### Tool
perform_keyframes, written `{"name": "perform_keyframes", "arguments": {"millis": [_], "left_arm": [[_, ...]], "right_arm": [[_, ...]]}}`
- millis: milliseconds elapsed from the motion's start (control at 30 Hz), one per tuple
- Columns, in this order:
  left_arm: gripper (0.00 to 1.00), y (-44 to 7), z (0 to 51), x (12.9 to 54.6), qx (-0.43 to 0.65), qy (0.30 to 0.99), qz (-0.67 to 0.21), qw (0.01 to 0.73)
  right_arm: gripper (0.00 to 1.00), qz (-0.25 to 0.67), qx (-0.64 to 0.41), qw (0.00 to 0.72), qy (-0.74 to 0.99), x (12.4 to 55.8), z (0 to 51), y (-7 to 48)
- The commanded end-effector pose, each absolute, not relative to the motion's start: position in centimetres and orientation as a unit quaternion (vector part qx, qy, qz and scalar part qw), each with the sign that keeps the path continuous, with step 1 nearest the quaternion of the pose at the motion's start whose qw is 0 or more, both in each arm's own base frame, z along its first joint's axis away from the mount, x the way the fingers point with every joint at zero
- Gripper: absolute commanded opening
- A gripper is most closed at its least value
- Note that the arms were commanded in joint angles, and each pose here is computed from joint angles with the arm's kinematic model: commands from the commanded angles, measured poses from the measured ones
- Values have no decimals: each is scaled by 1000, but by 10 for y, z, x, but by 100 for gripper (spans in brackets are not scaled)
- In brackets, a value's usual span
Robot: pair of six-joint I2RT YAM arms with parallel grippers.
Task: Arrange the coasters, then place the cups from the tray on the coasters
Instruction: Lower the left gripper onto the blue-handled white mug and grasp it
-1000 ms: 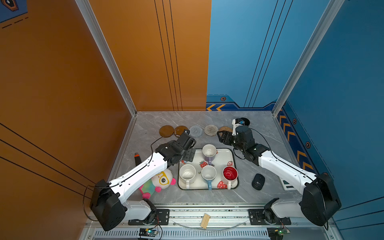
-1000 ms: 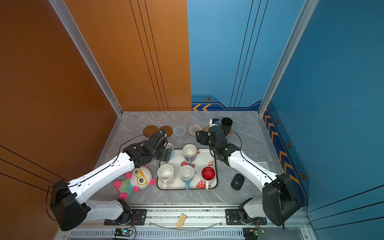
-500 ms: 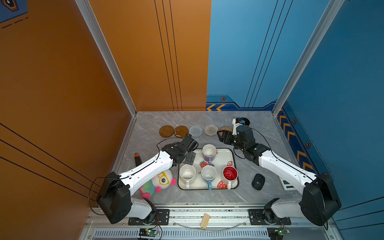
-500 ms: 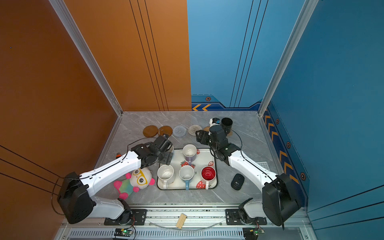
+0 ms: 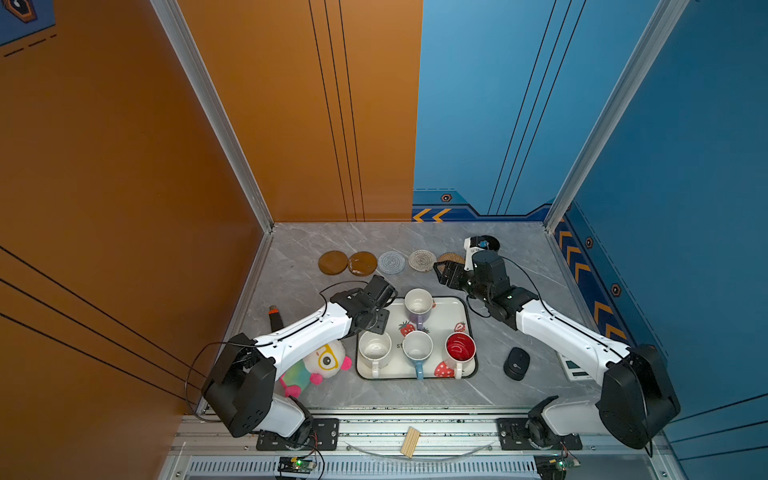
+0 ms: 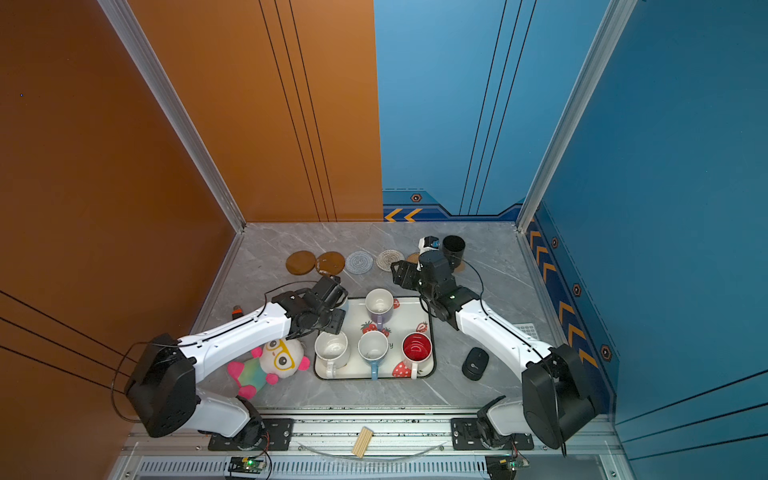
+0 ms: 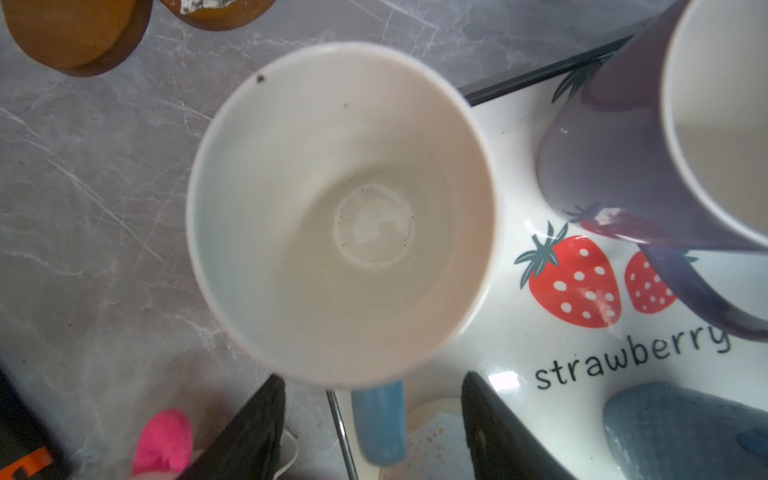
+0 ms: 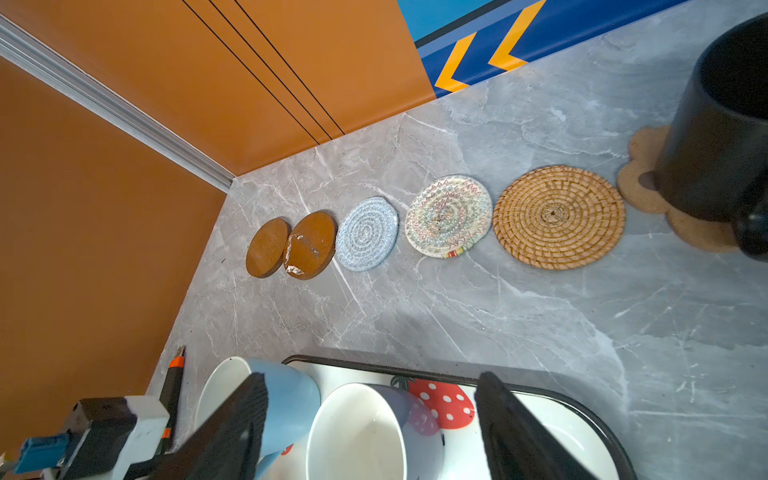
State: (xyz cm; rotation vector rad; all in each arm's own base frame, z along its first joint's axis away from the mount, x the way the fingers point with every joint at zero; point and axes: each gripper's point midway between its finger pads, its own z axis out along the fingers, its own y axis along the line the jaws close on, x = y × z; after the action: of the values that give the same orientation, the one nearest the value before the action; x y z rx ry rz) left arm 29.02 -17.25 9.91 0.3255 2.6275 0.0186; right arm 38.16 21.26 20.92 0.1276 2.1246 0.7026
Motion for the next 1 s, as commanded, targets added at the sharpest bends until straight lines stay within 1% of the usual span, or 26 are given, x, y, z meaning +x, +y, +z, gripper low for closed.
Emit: {"name": "perform_keyframes", "arguments": {"millis": [0,367,500,700,967], "left_arm": [[66,-173,89,291,105,967,-11,234],[58,-173,75,297,89,970,-26,224],[54,-173,71,300,83,971,-30,221],[38,-172,66,301,77,973,-32,215],[5,-173,68,303,75,972,-34,218]], "right_arm": [[77,288,58,431,853,384,203,213],[77,290,58,425,856,387,198,216],[77,292,58,423,856,389,197,217],[77,290,59,420,858,389,193,216],[77,292,59,415,860,391,189,218]]}}
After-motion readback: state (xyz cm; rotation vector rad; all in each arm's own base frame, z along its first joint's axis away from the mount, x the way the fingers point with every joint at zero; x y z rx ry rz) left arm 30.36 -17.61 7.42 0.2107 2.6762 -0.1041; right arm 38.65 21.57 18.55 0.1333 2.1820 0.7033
